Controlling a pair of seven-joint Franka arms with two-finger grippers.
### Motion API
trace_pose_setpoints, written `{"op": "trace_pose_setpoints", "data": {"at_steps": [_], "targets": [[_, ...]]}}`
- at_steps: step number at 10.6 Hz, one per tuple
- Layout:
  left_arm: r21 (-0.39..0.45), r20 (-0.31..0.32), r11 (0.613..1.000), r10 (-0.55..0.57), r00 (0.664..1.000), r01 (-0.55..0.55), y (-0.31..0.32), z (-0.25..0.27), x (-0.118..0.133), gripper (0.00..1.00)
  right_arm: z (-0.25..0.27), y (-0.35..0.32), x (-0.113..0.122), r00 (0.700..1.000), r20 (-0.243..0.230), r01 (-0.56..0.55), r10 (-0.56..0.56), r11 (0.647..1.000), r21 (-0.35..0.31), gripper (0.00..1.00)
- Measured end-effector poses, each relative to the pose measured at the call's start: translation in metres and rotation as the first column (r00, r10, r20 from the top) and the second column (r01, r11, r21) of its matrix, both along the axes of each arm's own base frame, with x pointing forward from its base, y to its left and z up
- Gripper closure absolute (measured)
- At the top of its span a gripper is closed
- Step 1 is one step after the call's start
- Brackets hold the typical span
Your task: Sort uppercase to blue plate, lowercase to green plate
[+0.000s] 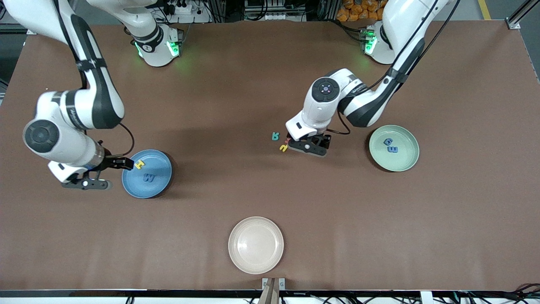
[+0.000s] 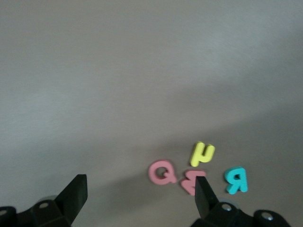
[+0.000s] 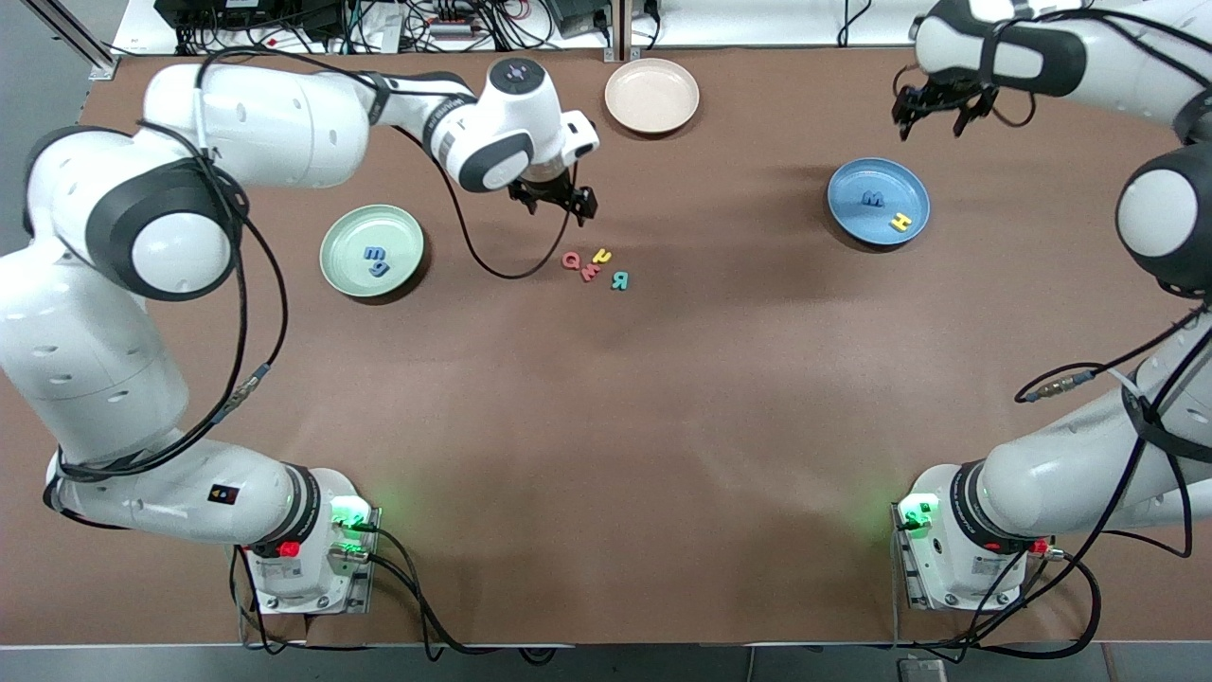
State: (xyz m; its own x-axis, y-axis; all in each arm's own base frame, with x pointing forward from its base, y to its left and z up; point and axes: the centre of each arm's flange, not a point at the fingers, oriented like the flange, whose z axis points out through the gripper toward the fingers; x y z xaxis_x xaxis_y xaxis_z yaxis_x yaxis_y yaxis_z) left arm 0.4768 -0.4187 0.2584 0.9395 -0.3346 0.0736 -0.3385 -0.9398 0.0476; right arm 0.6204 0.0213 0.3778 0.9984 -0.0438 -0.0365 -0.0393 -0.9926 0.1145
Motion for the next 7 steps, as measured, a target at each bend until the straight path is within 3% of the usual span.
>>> {"op": "trace_pose_setpoints", "data": {"at_steps": [3, 5, 7], "targets": [[-0.034, 0.012, 0.997, -0.073, 0.997, 0.073, -0.032, -0.019, -0.018, 0.00, 0.050, -0.001, -0.005, 0.997, 0.075, 0.007, -0.008, 1.000, 0.014, 0.06], [-0.027, 0.028, 0.992, -0.125, 0.992, 0.126, -0.043, -0.032, -0.023, 0.00, 0.074, 0.003, -0.008, 0.993, 0.107, 0.042, -0.052, 0.994, 0.097, 0.05], [-0.021, 0.029, 0.989, -0.148, 0.989, 0.148, -0.046, -0.044, -0.021, 0.02, 0.100, 0.003, -0.016, 0.990, 0.118, 0.059, -0.076, 0.989, 0.136, 0.05]]}}
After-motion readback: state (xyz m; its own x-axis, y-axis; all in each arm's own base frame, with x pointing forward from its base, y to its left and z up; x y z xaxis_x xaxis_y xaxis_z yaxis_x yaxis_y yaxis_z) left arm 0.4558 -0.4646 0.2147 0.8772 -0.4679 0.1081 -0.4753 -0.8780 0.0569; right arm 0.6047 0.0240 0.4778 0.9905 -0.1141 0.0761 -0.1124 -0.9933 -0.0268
